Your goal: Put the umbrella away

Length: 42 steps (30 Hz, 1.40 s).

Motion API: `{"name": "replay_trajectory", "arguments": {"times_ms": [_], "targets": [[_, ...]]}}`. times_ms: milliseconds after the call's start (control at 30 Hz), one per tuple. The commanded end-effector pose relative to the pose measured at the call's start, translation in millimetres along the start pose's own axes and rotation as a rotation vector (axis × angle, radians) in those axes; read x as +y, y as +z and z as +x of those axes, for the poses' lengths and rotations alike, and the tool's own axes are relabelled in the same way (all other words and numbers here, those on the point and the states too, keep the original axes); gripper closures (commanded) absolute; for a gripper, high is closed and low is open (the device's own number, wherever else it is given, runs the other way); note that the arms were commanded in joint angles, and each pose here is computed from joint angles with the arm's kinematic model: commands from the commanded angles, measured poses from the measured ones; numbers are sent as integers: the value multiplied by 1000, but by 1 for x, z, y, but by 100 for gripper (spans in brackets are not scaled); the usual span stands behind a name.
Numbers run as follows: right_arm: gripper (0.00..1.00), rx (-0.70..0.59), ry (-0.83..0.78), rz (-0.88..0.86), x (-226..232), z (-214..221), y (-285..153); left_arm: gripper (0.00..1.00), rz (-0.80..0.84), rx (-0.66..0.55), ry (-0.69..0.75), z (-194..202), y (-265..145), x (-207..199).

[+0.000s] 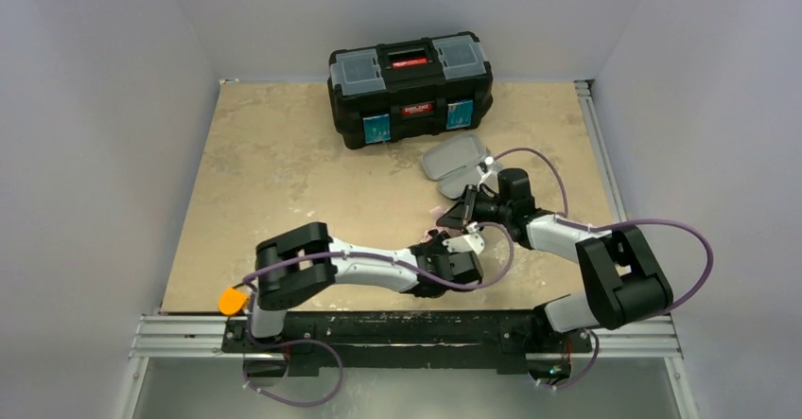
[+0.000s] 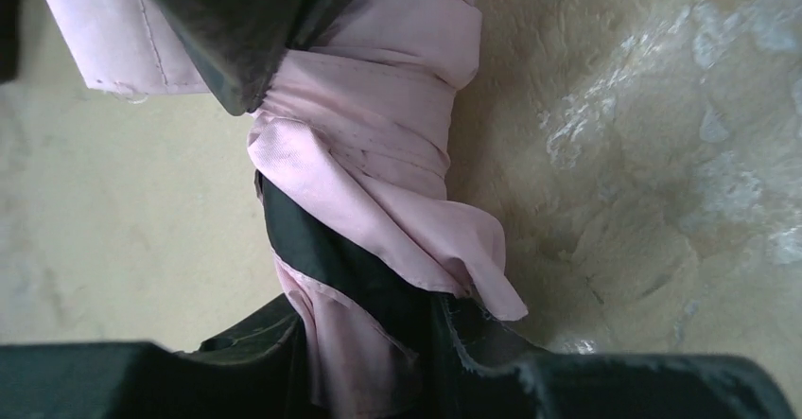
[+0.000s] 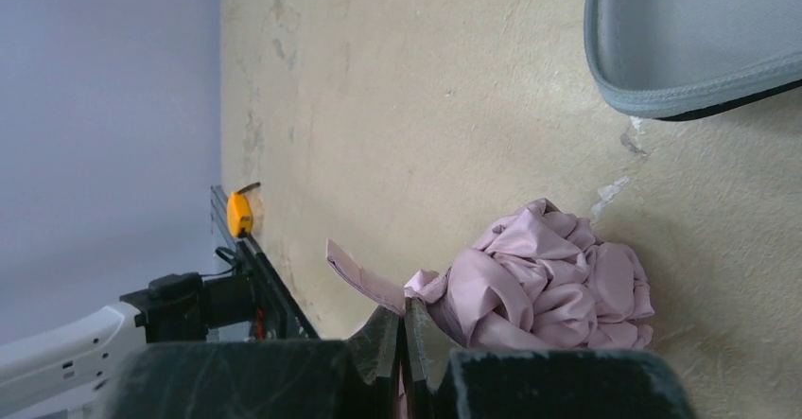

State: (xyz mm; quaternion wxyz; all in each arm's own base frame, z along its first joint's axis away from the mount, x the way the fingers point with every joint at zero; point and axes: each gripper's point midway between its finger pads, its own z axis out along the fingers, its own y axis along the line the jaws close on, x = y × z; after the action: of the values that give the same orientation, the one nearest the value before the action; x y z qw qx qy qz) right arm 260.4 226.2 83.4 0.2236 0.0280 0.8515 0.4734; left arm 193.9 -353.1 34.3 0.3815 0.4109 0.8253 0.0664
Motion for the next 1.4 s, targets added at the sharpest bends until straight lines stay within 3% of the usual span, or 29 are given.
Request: {"name": "replay_trajectory", "arguments": {"times_ms": [0,300,800,1033,1367], "targets": [[100,-83,-119,-187,47,-37,0,100,-159,59,244,16,-16,-6],[100,-111,-156,-210,54,-48,-5,100,-344,101,427,39,-19,-29],[100,-38,-168,-167,48,-53,5,100,-347,61,620,44,-13,-69],[100,83,-94,5,-3,-39,26,100,-298,54,667,47,-9,-77],[100,236,40,313,-97,26,26,97,-249,90,629,54,-13,-71]]}}
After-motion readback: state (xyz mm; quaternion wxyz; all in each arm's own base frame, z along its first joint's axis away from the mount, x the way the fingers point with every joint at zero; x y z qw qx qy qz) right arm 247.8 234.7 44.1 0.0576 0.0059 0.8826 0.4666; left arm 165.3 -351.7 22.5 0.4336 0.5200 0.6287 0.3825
